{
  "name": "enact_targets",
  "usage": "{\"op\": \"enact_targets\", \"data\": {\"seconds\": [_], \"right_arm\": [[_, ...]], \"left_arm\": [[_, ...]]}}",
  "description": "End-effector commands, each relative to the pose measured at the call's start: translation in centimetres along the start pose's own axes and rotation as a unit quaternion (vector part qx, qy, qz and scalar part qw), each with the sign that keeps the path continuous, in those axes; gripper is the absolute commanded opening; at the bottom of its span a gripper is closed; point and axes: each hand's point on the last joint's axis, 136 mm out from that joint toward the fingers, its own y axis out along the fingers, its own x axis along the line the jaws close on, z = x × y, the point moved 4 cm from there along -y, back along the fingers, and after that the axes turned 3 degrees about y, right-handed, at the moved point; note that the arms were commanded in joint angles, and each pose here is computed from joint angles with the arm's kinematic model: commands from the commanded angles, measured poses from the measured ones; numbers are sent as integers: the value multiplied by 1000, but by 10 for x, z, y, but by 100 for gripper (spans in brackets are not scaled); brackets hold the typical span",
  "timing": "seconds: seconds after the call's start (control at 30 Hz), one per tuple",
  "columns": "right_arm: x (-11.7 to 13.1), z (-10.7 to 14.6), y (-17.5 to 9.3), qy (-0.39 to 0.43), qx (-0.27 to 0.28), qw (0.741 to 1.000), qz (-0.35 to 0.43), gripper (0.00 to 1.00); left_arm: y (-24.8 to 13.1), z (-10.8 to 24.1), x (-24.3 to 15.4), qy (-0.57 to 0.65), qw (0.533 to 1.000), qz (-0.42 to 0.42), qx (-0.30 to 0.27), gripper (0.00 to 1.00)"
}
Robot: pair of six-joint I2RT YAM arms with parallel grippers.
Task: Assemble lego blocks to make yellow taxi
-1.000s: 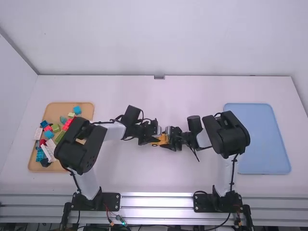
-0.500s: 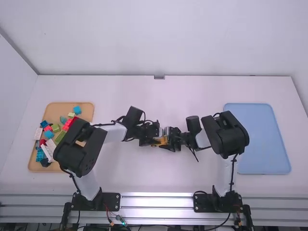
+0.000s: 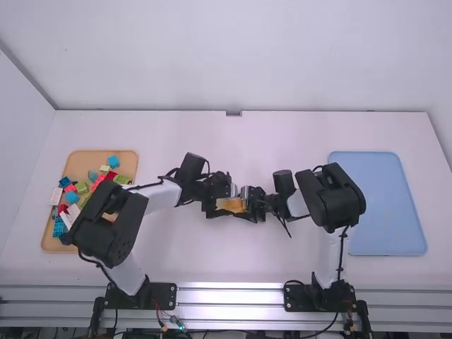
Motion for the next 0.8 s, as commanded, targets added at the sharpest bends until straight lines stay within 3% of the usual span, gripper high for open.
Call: {"op": "enact_targets", "data": {"seconds": [0.0, 0.17, 0.3, 0.4, 0.57, 0.6, 0.7, 0.77], "right_arm": [[2, 9, 2, 13, 16, 1000, 3, 65], [2, 7, 3, 8, 14, 1000, 3, 65], [-17, -4, -1, 66, -6, 997, 28, 65], [-32, -19, -15, 95, -23, 994, 55, 65], [-62, -44, -73, 88, -44, 984, 149, 64], [-63, -45, -76, 88, -44, 983, 154, 64], [-79, -45, -138, 104, -16, 955, 276, 61], [-82, -42, -164, 119, -3, 940, 321, 54]], "left_arm": [[-22, -1, 11, -6, 1000, -27, -8, 99], [-68, 5, 26, -47, 996, -64, -27, 99], [-109, 25, 54, -170, 974, -146, -28, 99], [-135, 50, 78, -285, 931, -227, -17, 99], [-169, 88, 100, -448, 823, -350, 1, 99], [-170, 89, 100, -451, 820, -353, 2, 99], [-177, 99, 104, -496, 771, -398, 14, 99], [-179, 101, 105, -498, 765, -408, 19, 99]]}}
